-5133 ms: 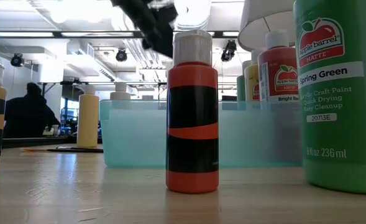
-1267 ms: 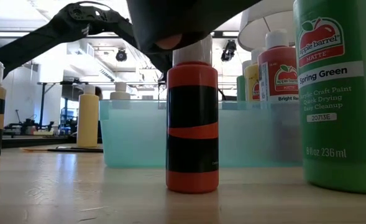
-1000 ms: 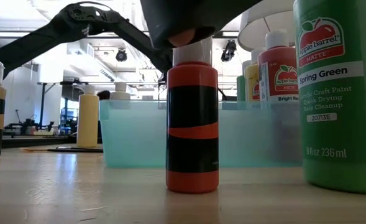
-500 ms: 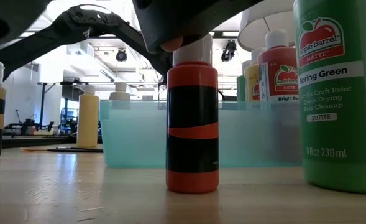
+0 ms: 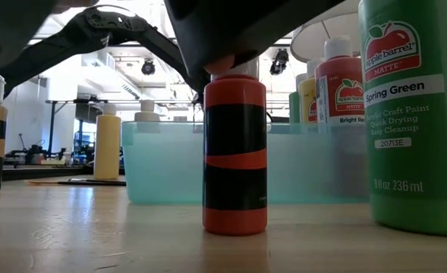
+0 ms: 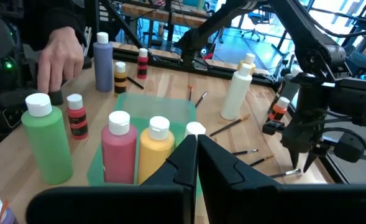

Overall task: Pick & Place Paint Supplies
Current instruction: Put the silver paintbrush into the yellow cup

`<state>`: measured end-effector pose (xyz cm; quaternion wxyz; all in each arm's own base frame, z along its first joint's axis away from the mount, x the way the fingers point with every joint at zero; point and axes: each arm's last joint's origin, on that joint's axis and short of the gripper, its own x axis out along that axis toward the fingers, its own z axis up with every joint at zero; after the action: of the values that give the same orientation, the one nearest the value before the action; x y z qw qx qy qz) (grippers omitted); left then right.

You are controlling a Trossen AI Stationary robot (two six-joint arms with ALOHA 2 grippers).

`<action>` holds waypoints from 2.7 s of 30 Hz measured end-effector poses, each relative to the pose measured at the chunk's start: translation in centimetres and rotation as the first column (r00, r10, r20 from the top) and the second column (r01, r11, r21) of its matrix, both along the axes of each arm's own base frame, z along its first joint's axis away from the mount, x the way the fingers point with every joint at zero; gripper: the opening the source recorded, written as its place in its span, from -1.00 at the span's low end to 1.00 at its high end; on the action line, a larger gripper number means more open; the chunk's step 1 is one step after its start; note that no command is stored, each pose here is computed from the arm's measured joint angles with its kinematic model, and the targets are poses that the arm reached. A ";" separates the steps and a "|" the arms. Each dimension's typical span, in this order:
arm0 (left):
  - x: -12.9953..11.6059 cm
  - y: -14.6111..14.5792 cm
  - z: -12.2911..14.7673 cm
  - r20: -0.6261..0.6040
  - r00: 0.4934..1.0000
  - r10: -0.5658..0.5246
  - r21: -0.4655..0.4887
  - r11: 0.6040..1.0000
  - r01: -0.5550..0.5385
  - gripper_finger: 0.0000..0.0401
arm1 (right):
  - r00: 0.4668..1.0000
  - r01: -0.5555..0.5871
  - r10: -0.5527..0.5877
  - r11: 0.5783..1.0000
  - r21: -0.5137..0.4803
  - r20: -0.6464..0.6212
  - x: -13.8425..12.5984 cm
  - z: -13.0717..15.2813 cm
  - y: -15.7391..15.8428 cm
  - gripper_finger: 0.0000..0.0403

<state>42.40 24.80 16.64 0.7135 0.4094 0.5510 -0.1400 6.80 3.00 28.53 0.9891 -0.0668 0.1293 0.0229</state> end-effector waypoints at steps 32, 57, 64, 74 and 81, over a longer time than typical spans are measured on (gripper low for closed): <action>-0.1 -0.1 -0.2 0.030 0.996 0.079 -0.072 0.994 -0.077 -0.99 | 1.000 0.000 0.000 1.000 0.000 0.000 0.0 0.0 0.0 -0.96; -2.6 -1.9 8.2 0.057 0.920 0.387 -0.163 0.913 -0.374 -1.00 | 1.000 0.000 0.000 1.000 0.000 0.000 0.0 0.0 0.0 -0.96; -3.7 -3.1 11.1 0.093 0.853 0.513 -0.247 0.842 -0.479 -1.00 | 0.998 -0.055 0.046 0.971 0.232 0.045 -0.3 1.0 0.1 -0.96; -4.5 -4.5 13.9 0.043 0.715 0.698 -0.628 0.575 -0.524 -1.00 | 0.999 -0.044 0.035 0.940 0.338 0.032 -0.2 1.1 0.2 -0.96; -3.9 -5.8 15.2 -0.106 0.792 0.601 -0.924 0.235 -0.301 -1.00 | 0.999 -0.042 0.035 0.943 0.330 0.026 -0.3 1.1 0.2 -0.96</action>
<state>38.48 19.02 31.86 0.8919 -0.2140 0.3713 -0.1446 6.55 3.17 29.59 0.9869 0.0970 0.1126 0.0630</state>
